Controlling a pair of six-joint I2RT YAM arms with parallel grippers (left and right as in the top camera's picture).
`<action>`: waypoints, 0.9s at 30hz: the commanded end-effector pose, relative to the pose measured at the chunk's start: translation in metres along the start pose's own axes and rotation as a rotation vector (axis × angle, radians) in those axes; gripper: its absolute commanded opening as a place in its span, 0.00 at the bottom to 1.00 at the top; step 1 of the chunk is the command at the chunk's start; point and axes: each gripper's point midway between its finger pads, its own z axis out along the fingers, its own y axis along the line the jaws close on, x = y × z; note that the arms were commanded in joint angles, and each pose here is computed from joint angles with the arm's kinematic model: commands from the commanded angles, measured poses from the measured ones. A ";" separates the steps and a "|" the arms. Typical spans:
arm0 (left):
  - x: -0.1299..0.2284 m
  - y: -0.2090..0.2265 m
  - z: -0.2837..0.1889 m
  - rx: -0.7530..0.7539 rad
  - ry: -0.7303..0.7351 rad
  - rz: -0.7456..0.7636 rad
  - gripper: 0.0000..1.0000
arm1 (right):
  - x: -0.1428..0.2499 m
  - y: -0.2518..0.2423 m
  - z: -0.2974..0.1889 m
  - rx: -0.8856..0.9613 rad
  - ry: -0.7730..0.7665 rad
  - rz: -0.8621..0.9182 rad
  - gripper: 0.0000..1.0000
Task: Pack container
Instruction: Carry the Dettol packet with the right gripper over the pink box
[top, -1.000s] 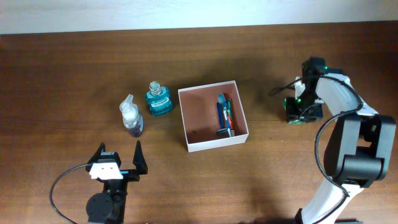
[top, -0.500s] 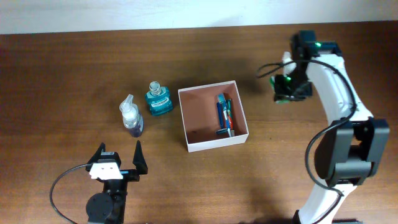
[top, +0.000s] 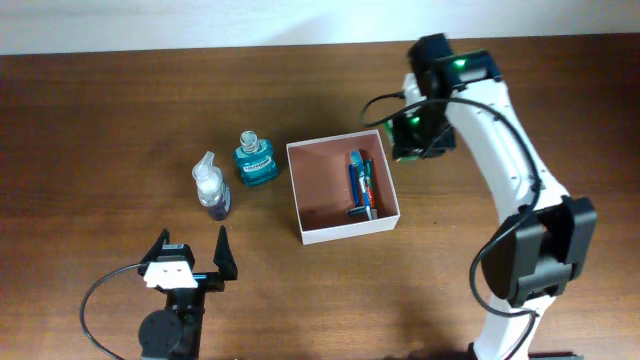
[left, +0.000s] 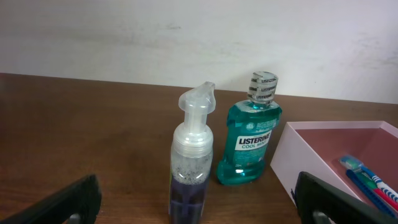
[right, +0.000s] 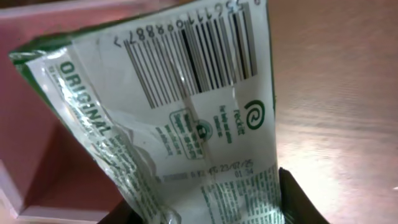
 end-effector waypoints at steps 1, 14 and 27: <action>0.000 0.004 0.000 -0.019 -0.007 0.015 0.99 | 0.004 0.031 -0.007 -0.030 -0.014 -0.051 0.11; 0.000 0.004 0.000 -0.019 -0.007 0.015 0.99 | 0.012 0.089 0.004 -0.024 -0.050 -0.115 0.10; 0.000 0.004 0.000 -0.019 -0.007 0.015 1.00 | 0.015 0.094 0.030 0.101 -0.040 -0.082 0.10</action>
